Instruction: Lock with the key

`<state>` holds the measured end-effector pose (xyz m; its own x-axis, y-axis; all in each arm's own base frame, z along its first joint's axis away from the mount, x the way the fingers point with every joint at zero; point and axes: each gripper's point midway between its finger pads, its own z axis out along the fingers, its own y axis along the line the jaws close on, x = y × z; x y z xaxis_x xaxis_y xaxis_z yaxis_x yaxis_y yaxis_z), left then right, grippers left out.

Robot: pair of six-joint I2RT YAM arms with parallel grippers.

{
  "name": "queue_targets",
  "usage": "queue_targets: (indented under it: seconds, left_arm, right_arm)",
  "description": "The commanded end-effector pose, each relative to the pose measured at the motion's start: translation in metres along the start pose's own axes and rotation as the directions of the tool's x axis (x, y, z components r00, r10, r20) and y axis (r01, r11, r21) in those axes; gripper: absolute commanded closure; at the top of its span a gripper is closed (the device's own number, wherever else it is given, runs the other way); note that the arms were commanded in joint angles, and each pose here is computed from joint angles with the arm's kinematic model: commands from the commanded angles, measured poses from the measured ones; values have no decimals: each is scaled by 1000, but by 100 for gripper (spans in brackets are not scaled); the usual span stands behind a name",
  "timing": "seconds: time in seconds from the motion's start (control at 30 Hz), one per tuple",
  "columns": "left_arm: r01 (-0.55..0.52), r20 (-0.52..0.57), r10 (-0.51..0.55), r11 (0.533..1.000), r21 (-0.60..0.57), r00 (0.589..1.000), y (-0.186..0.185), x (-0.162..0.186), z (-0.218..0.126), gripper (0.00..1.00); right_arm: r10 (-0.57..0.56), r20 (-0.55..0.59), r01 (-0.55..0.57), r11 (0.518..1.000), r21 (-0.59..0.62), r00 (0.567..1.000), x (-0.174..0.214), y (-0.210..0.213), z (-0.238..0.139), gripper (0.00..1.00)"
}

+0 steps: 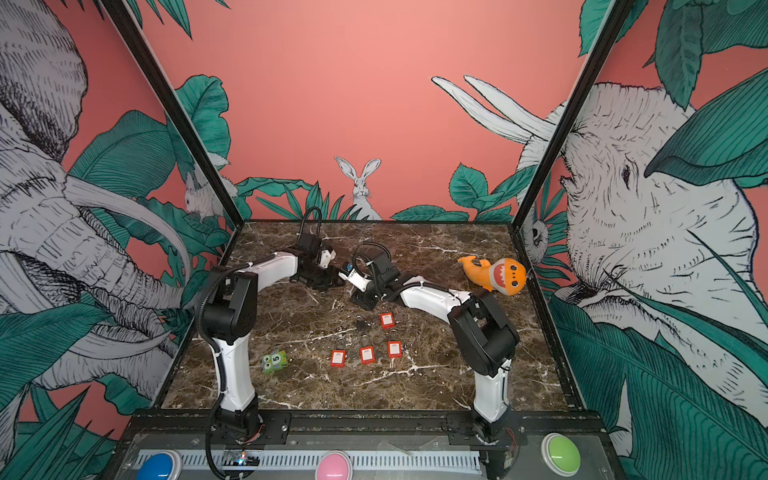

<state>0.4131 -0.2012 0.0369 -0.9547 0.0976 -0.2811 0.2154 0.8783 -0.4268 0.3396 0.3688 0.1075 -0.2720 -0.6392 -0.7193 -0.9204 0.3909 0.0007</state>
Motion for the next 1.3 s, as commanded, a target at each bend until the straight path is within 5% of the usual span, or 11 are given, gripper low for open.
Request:
queue_targets:
  seconds: [0.0, 0.27, 0.57, 1.27]
  left_arm:
    - [24, -46, -24, 1000, 1, 999, -6, 27, -15, 41]
    - [-41, 146, 55, 995, -95, 988, -12, -23, -68, 33]
    - [-33, 103, 46, 992, -121, 994, 14, -46, -49, 33]
    - [65, 43, -62, 996, -65, 997, 22, -9, -20, 35]
  right_arm:
    - [-15, 29, 15, 1000, 13, 999, -9, -1, -9, 48]
    - [53, 29, -52, 998, -37, 998, -20, 0, 2, 49]
    - [153, 55, -148, 985, -85, 987, -31, 0, 15, 54]
    - [197, 32, -193, 977, -85, 980, -19, 2, 20, 56]
